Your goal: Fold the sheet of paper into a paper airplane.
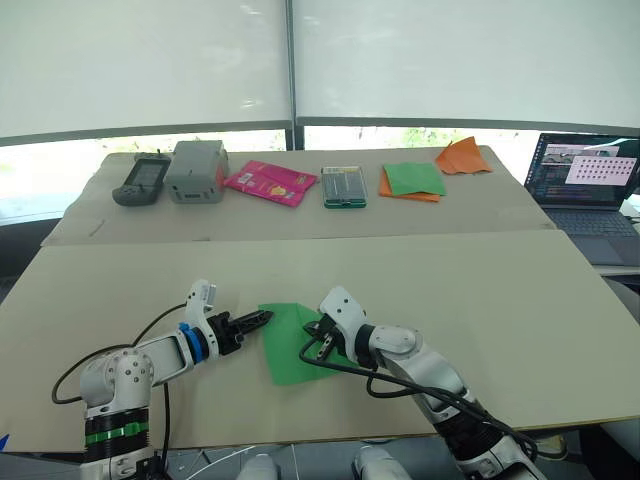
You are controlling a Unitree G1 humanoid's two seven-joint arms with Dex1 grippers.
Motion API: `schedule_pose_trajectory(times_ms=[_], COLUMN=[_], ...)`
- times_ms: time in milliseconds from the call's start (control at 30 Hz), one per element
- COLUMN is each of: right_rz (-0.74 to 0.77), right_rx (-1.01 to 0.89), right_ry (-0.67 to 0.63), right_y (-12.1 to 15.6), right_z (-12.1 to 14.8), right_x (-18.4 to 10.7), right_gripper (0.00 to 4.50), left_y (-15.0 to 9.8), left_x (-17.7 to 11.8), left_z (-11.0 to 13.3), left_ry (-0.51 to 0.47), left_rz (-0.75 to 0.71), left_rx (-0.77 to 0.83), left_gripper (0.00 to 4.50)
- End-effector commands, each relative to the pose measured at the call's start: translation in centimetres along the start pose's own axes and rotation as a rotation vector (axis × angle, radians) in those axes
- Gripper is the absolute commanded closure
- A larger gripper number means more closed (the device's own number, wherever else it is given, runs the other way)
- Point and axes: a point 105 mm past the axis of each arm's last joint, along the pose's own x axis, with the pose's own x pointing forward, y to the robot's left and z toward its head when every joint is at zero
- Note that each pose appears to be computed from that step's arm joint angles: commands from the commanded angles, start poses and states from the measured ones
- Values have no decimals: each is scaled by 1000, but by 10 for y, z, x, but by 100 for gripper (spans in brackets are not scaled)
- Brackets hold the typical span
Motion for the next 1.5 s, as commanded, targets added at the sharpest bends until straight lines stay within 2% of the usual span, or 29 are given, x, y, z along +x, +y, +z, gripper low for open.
schedule_pose_trajectory(times_ms=[33, 133, 367, 400, 467, 533, 700, 800, 1167, 1267, 1500], right_rz=[-31, -34, -39, -40, -39, -40, -40, -40, -47, -50, -56], right_rx=[12, 14, 14, 14, 15, 18, 25, 28, 37, 39, 34], right_ry=[39, 40, 43, 43, 43, 44, 47, 47, 45, 46, 11], right_y=[-6, -6, -7, -8, -8, -8, -7, -7, -7, -6, -6], right_z=[-9, -9, -9, -9, -9, -10, -11, -11, -10, -10, -3], right_x=[-3, -4, -5, -5, -6, -7, -8, -8, -7, -8, -10], right_gripper=[450, 450, 450, 450, 450, 450, 450, 450, 450, 450, 450], left_y=[1, -2, -5, -5, -5, -10, -40, -44, -32, -35, -21], left_x=[6, 11, 16, 16, 16, 17, 15, 15, 26, 28, 25], left_z=[-4, -5, -7, -7, -5, -2, 11, 0, -25, -32, -43], left_ry=[20, 24, 24, 24, 14, 6, -73, -14, 108, 131, 233], left_rz=[42, 36, 33, 35, 38, 49, -13, -24, -43, -87, -91], left_rx=[11, 32, 81, 85, 118, 273, 587, 808, 1195, 1236, 1295], left_gripper=[205, 205, 429, 446, 446, 446, 446, 446, 446, 446, 446])
